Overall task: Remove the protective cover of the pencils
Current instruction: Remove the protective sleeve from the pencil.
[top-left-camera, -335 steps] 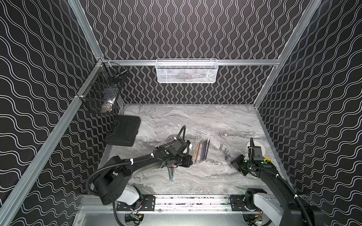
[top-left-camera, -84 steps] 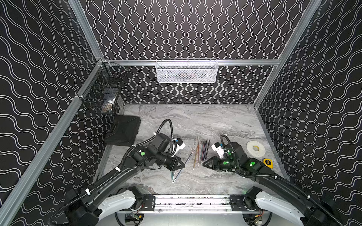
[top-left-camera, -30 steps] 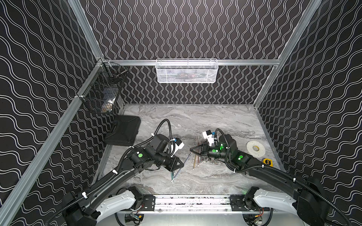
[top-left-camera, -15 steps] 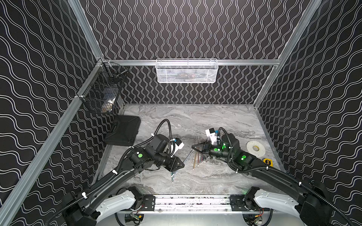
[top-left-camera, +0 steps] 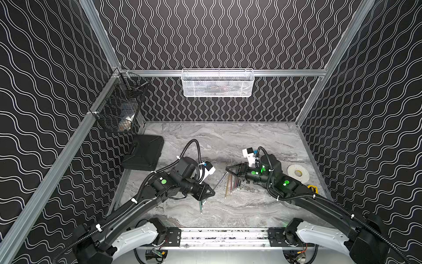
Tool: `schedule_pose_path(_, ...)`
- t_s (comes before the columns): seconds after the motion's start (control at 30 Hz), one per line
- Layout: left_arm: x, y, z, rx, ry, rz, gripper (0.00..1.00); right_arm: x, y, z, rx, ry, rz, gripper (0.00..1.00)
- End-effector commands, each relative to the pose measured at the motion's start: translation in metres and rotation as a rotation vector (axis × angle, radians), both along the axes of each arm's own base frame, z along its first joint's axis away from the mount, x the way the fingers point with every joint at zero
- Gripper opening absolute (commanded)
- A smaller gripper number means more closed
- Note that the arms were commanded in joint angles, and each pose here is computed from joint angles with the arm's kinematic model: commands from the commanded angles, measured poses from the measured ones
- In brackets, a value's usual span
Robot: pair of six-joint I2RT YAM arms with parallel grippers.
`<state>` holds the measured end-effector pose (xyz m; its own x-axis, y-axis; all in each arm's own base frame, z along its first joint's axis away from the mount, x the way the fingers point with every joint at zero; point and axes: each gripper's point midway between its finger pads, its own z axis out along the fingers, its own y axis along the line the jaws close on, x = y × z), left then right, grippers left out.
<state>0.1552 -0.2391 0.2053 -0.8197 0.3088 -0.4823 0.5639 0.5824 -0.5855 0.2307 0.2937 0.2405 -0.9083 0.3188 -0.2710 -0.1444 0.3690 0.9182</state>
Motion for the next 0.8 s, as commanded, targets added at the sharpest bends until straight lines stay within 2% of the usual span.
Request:
schedule_pose_path(0.0,0.001,0.001,-0.002,0.005,0.005,0.009,0.00,0.003,0.001,0.006,0.014,-0.021,-0.007,0.04)
schedule_pose_path(0.1,0.002,0.002,-0.003,0.014,0.006,0.016,0.00,0.003,0.001,0.004,0.016,-0.018,-0.003,0.06)
schedule_pose_path(0.13,0.002,0.002,-0.003,0.014,0.008,0.016,0.00,0.003,0.002,0.004,0.015,-0.019,-0.002,0.10)
schedule_pose_path(0.2,0.003,0.002,-0.004,0.018,0.007,0.018,0.00,0.002,0.002,0.002,0.008,-0.015,0.003,0.25)
schedule_pose_path(0.3,0.004,0.003,-0.004,0.021,0.004,0.023,0.00,0.000,0.002,-0.004,-0.014,-0.004,0.015,0.38)
schedule_pose_path(0.77,0.004,0.002,-0.006,0.027,0.011,0.022,0.00,-0.002,0.010,-0.012,0.010,0.022,0.055,0.32)
